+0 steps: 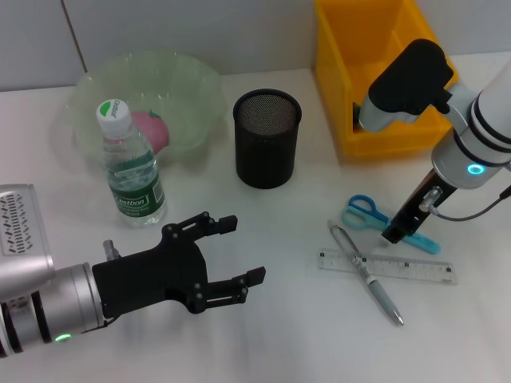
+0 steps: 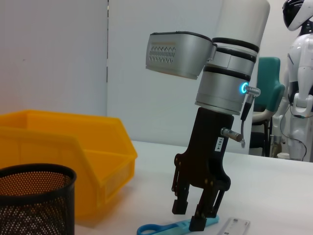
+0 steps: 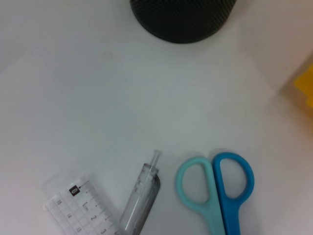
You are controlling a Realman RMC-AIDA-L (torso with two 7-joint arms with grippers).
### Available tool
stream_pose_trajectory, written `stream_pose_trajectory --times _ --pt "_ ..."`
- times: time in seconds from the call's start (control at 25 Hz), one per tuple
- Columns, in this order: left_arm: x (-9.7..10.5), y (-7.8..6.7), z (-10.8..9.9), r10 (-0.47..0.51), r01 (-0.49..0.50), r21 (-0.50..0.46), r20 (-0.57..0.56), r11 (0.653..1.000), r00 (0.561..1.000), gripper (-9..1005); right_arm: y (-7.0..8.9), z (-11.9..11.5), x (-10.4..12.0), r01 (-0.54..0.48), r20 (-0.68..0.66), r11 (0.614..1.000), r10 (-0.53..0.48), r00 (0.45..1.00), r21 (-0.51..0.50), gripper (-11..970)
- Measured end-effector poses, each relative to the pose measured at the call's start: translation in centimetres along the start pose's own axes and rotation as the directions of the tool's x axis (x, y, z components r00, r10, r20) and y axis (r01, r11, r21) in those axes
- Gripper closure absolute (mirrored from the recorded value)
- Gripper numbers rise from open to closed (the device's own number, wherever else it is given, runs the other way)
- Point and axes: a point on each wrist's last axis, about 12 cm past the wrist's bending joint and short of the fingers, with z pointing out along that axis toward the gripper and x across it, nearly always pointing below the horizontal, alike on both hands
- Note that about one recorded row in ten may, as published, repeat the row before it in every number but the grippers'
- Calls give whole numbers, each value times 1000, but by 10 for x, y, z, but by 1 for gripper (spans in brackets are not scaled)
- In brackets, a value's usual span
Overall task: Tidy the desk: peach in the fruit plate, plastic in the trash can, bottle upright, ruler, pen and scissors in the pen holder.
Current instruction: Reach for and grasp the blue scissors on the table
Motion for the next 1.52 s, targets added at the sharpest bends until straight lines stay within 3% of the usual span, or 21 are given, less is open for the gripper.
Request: stream_pose_trajectory --times 0.04,0.16,0.36,1.52 --pt "0 0 0 0 0 1 0 1000 1000 147 0 0 0 1 0 1000 -1 1000 0 267" --pt "0 0 0 0 0 2 1 1000 1000 147 0 0 0 5 1 1000 -5 1000 0 501" --pt "0 -1 0 0 0 5 2 1000 1000 147 0 3 1 10 -6 1000 -10 1000 -4 538" --pt "-3 -4 3 7 -7 59 -5 998 1000 147 -1 7 2 15 -11 1000 -15 1000 -4 540"
